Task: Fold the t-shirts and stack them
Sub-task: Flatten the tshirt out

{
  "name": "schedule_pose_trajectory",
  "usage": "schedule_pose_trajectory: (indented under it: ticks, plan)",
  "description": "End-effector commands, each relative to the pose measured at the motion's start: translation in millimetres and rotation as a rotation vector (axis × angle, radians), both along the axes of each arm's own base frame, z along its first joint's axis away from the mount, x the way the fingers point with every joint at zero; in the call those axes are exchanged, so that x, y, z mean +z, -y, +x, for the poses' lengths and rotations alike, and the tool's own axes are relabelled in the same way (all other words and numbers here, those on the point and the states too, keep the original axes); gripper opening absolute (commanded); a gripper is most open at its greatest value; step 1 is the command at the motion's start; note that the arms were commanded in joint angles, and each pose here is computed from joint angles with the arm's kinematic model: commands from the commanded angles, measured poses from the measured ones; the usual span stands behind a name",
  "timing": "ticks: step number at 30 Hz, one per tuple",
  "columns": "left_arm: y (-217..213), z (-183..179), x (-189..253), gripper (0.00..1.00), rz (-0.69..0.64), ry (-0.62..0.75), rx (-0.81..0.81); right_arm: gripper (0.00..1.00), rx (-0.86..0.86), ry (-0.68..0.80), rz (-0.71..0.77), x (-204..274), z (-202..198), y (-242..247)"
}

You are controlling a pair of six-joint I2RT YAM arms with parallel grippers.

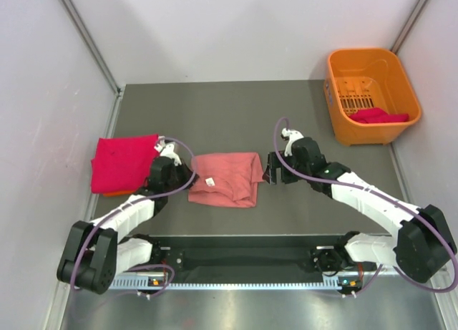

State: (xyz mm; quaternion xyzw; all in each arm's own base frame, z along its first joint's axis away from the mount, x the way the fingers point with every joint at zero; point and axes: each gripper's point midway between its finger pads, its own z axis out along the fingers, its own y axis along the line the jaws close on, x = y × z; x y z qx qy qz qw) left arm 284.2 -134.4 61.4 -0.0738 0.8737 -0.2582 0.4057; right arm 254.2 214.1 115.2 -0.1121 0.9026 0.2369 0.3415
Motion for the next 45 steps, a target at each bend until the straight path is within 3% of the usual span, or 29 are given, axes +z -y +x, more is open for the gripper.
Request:
schedule_pose_trajectory:
  ticks: [1,7,15,20,31,35,40,45]
  plan:
    - [21,14,50,0.00,-0.085,0.085,-0.065,0.84,-0.008,0.047,0.025,8,1,-1]
    - [37,24,125,0.00,-0.188,0.135,-0.092,0.86,-0.016,0.053,0.030,2,0,1]
    - [30,51,190,0.00,-0.175,0.200,-0.032,0.83,-0.001,0.034,0.054,-10,11,-15]
    - [30,55,189,0.00,-0.180,0.190,-0.028,0.77,-0.009,-0.013,0.036,-28,31,-29]
    - [22,55,175,0.00,-0.149,0.171,-0.002,0.69,0.039,-0.059,0.143,-35,56,-82]
    - [20,54,172,0.00,-0.142,0.168,0.003,0.58,0.034,-0.081,0.159,-38,63,-96]
    - [17,53,171,0.00,-0.134,0.171,0.008,0.55,0.023,-0.121,0.147,-53,67,-106]
    - [16,52,173,0.00,-0.144,0.163,0.011,0.44,0.010,-0.141,0.146,-64,68,-110]
